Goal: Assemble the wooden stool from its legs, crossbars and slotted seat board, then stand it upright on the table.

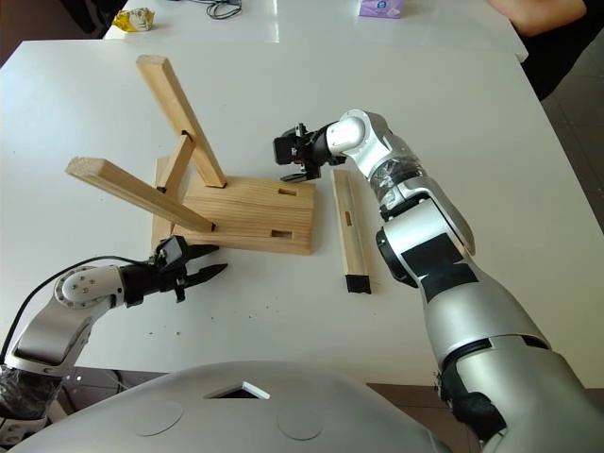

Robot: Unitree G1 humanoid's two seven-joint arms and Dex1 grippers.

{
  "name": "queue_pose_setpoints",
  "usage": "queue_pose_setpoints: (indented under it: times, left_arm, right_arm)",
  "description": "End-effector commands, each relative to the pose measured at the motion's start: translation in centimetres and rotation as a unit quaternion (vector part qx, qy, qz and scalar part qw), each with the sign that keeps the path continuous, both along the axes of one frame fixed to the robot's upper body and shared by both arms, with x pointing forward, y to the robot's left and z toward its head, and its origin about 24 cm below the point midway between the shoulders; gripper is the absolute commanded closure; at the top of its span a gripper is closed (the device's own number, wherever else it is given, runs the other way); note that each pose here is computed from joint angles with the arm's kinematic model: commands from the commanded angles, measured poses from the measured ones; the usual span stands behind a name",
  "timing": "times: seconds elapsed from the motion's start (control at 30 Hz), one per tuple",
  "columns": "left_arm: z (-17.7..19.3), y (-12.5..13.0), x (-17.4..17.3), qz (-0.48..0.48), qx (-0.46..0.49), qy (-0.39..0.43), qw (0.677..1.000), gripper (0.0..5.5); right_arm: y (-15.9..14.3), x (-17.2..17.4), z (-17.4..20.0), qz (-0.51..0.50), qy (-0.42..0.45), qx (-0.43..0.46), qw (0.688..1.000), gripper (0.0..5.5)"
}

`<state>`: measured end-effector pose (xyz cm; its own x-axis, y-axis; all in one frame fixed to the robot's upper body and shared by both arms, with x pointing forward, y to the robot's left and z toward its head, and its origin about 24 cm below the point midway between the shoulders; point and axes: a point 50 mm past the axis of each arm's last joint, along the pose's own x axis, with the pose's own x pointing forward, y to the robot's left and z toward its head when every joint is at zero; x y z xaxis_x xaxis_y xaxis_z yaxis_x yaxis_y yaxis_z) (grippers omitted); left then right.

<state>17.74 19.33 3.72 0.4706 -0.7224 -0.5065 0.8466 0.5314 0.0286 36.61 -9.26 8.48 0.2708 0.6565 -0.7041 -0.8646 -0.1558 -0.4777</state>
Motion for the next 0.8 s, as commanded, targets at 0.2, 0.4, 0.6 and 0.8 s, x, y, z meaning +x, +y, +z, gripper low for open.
queue_pose_setpoints:
  times: [0.2,0.4,0.6,0.8]
  left_arm:
    - [-0.3,-1.2,1.2,0.029,0.002,-0.009,1.000,3.45]
    - [-0.4,-1.7,1.6,0.037,-0.003,-0.016,0.999,3.45]
    - [-0.2,-1.2,2.7,0.035,0.005,-0.025,0.999,3.45]
    - [0.1,0.2,4.1,0.026,0.030,-0.035,0.999,3.45]
  right_arm:
    - [-1.5,-3.1,-2.4,0.059,0.073,0.024,0.995,1.66]
    - [-2.3,-5.8,-3.2,0.062,0.096,0.052,0.992,1.66]
    - [-3.3,-7.9,-3.2,0.018,0.095,0.075,0.993,1.66]
    - [-3.0,-10.2,-3.2,0.021,0.098,0.072,0.992,1.66]
